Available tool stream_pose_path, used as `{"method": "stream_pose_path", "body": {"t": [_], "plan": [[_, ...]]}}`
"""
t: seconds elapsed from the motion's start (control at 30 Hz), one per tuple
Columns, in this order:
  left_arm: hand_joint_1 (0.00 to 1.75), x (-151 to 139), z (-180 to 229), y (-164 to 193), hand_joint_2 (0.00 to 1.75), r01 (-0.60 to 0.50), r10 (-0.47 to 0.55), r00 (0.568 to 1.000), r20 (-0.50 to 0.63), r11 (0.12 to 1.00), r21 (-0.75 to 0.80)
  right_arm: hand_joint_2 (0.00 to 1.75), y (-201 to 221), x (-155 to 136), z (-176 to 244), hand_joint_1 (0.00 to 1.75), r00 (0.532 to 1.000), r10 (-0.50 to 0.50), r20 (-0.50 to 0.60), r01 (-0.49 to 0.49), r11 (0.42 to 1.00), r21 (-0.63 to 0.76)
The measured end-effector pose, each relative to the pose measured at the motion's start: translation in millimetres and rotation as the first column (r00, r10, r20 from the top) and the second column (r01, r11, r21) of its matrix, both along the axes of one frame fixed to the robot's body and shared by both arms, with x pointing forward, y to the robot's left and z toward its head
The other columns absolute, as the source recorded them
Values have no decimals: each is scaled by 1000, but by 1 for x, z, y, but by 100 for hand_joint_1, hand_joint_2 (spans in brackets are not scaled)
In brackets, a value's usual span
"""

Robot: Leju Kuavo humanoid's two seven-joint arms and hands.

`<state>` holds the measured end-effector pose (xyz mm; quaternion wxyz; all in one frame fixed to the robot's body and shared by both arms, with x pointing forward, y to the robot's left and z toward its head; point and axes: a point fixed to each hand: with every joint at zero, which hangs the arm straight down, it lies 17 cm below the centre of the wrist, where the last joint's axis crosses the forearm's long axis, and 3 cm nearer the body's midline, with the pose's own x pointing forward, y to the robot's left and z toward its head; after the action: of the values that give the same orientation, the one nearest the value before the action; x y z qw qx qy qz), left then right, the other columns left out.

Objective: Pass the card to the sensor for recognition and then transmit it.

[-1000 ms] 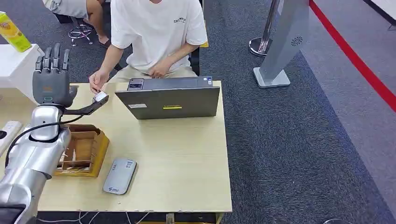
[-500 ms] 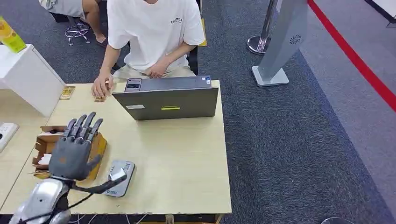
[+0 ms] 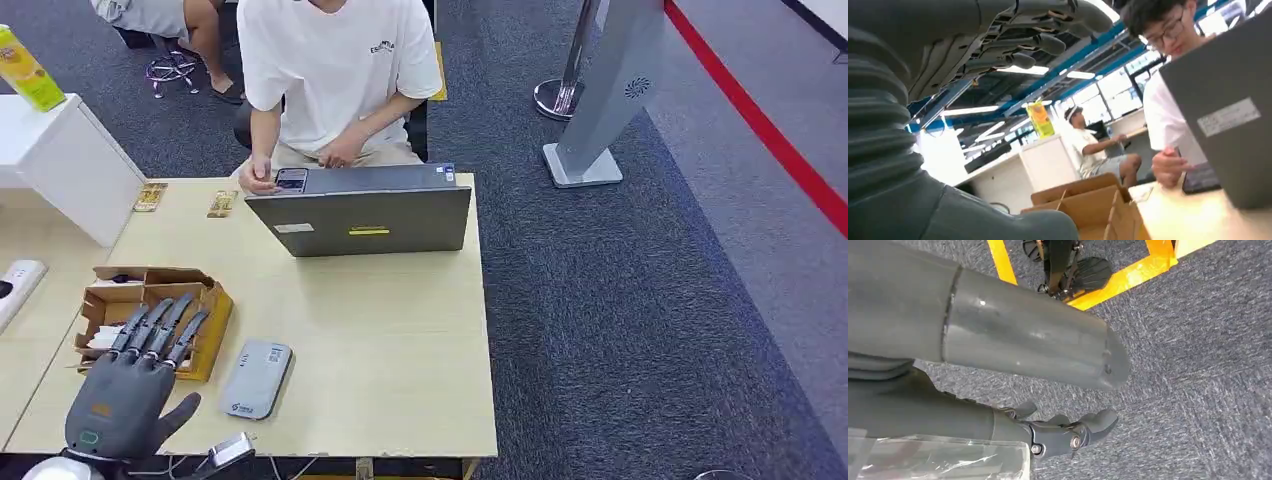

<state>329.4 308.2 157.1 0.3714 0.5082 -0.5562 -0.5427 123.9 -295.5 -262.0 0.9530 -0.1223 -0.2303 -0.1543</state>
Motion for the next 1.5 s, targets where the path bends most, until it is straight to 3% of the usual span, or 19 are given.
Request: {"method": "stream_pose_path", "body": {"t": [0.27,0.57,1.13,1.5], "plan": [[0,16,-39,73,175,-187,192,974,-119,981,51,0,5,0,-1,0,999,36,-8,-36,999,10],[0,26,-72,107,175,-287,303,939,-161,951,116,0,8,2,-1,0,998,67,-19,-67,998,18],[0,58,-88,99,175,-352,361,920,-155,932,85,0,11,7,-1,0,995,99,-13,-99,995,20],[0,60,-101,90,175,-354,361,915,-182,933,70,0,12,6,-1,0,994,103,-22,-103,994,22]]}}
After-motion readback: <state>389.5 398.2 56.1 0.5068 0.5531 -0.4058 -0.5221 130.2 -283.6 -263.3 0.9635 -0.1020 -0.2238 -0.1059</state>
